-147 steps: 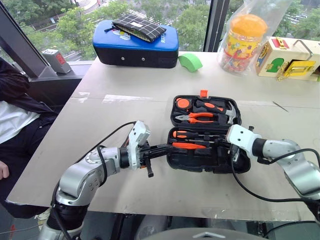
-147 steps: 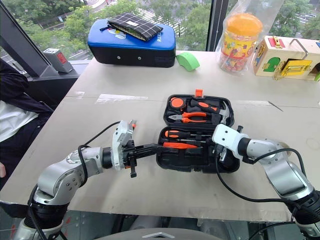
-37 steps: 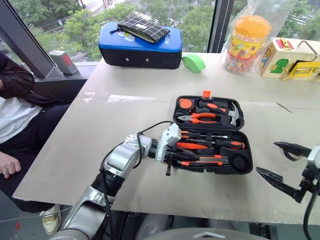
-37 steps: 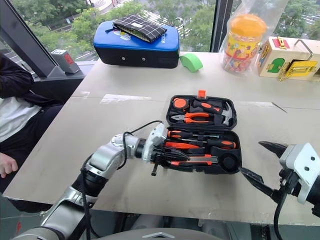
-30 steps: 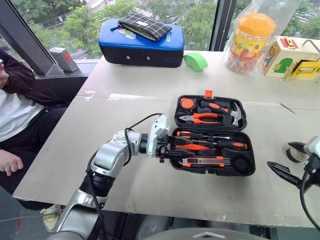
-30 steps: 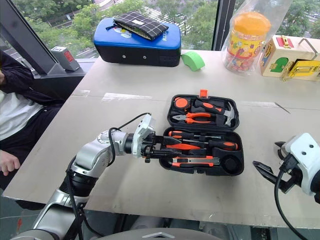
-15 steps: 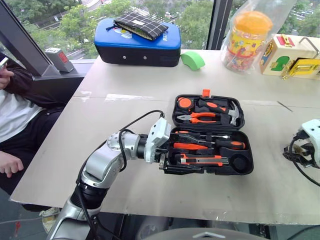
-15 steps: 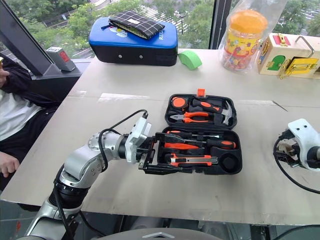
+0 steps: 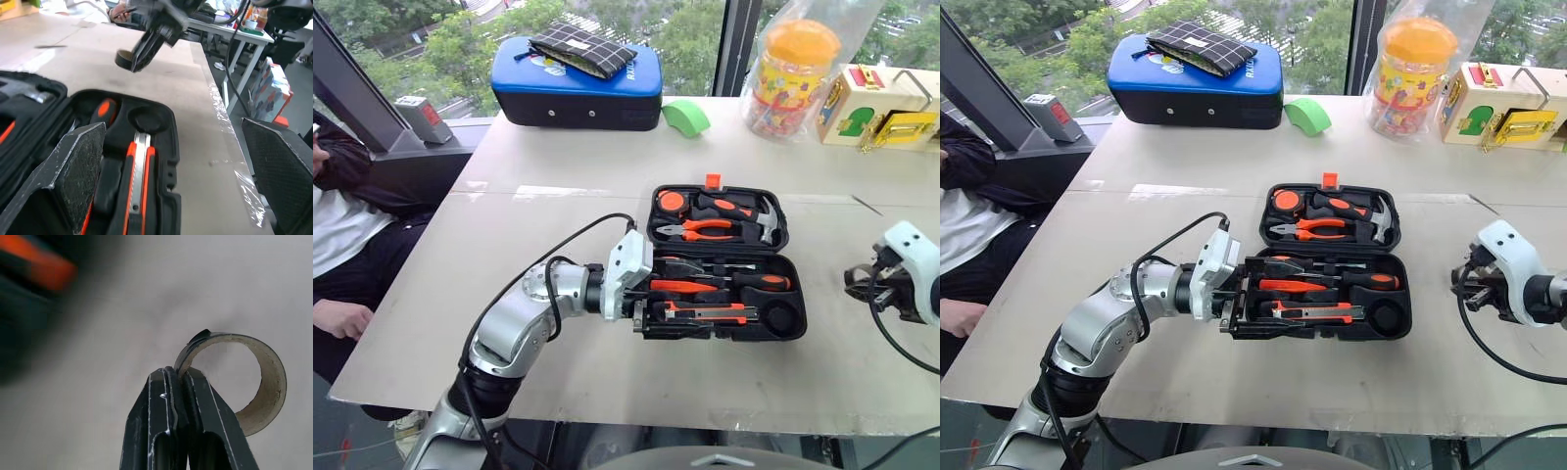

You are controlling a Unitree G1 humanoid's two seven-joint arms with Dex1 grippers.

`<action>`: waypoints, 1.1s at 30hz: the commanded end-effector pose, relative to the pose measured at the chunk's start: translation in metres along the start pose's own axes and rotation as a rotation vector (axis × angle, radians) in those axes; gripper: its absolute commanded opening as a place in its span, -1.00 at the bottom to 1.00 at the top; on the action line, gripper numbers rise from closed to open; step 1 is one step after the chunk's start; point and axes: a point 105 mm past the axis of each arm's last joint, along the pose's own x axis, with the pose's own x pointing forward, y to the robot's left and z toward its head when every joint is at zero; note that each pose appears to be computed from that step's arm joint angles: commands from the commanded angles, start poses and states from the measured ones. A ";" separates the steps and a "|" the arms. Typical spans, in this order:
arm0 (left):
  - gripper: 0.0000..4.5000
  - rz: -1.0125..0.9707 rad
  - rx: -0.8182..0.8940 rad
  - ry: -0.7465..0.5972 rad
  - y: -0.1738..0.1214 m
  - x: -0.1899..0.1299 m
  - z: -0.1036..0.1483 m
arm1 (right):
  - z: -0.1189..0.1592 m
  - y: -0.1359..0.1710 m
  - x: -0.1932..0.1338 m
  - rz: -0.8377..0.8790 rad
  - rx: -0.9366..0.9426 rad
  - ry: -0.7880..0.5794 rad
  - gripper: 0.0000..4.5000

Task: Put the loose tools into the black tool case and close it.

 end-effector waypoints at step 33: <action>1.00 0.450 -0.130 -0.053 0.057 -0.039 -0.003 | 0.009 0.065 0.017 0.283 -0.085 0.010 0.40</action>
